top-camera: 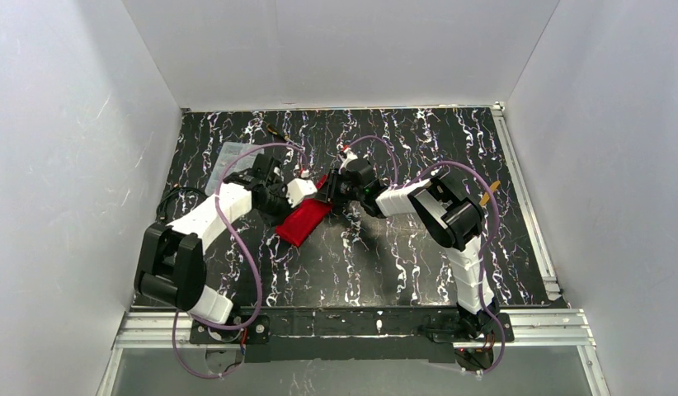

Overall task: Fold the napkin into a case and place the utensils inside
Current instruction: Stuff the top corner of the smaller-rectangle-folded napkin into the folded napkin.

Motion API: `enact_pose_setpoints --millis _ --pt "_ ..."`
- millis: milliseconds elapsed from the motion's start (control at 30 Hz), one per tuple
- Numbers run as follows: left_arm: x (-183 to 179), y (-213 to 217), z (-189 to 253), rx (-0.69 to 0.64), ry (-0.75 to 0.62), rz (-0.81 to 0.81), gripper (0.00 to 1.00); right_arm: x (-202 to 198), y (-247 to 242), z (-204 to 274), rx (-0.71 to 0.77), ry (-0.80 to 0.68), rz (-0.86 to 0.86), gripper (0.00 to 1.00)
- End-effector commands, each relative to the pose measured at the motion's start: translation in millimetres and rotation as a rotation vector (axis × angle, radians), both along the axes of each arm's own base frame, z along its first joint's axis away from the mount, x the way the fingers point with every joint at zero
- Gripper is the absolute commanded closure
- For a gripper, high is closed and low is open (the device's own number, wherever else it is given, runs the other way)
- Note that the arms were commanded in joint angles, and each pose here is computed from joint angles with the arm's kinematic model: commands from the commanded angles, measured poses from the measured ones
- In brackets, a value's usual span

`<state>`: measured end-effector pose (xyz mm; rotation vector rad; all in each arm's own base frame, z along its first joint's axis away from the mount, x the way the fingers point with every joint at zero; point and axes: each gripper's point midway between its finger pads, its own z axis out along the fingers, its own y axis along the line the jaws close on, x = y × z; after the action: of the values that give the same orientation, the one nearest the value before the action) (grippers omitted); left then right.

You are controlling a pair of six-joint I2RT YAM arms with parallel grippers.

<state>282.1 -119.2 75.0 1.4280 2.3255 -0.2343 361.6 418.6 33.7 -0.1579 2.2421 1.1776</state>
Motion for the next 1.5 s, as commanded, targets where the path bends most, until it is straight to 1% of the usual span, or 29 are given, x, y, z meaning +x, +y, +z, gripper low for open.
enact_pose_setpoints --millis 0,133,267,533,733,933,1067,1167,1200,1300,1400,1433,1467 --pt "-4 -1 -17 0.001 -0.007 -0.043 0.86 -23 -20 -52 -0.145 0.135 -0.006 0.68" --pt "3 -13 -12 -0.047 -0.011 -0.03 0.88 -24 -21 -52 -0.151 0.134 -0.011 0.68" --pt "-3 -20 -19 -0.055 0.013 -0.057 0.88 -23 -21 -51 -0.154 0.133 -0.016 0.69" --pt "-29 -16 -47 -0.018 0.09 -0.126 0.88 -23 -20 -53 -0.161 0.147 -0.014 0.69" --pt "-31 -22 -56 -0.006 0.096 -0.15 0.89 -24 -19 -57 -0.163 0.163 -0.016 0.69" --pt "-26 -39 -54 -0.011 0.09 -0.166 0.88 -26 -21 -60 -0.176 0.167 -0.029 0.69" --pt "-24 -42 -41 -0.015 0.087 -0.158 0.88 -29 -24 -62 -0.192 0.167 -0.035 0.69" --pt "-18 -37 -27 0.013 0.058 -0.152 0.87 -30 -28 -63 -0.207 0.165 -0.05 0.7" --pt "-14 -35 -21 0.023 0.034 -0.151 0.85 -29 -29 -61 -0.211 0.159 -0.053 0.7" --pt "-1 -29 7 0.039 -0.063 -0.139 0.72 -26 -30 -54 -0.217 0.141 -0.059 0.7" --pt "3 -28 41 0.016 -0.155 -0.141 0.6 -27 -30 -51 -0.227 0.138 -0.063 0.69" --pt "1 -28 50 -0.005 -0.173 -0.147 0.51 -27 -30 -51 -0.229 0.14 -0.067 0.69" --pt "-3 -29 57 -0.027 -0.179 -0.161 0.16 -27 -30 -51 -0.233 0.142 -0.07 0.69"
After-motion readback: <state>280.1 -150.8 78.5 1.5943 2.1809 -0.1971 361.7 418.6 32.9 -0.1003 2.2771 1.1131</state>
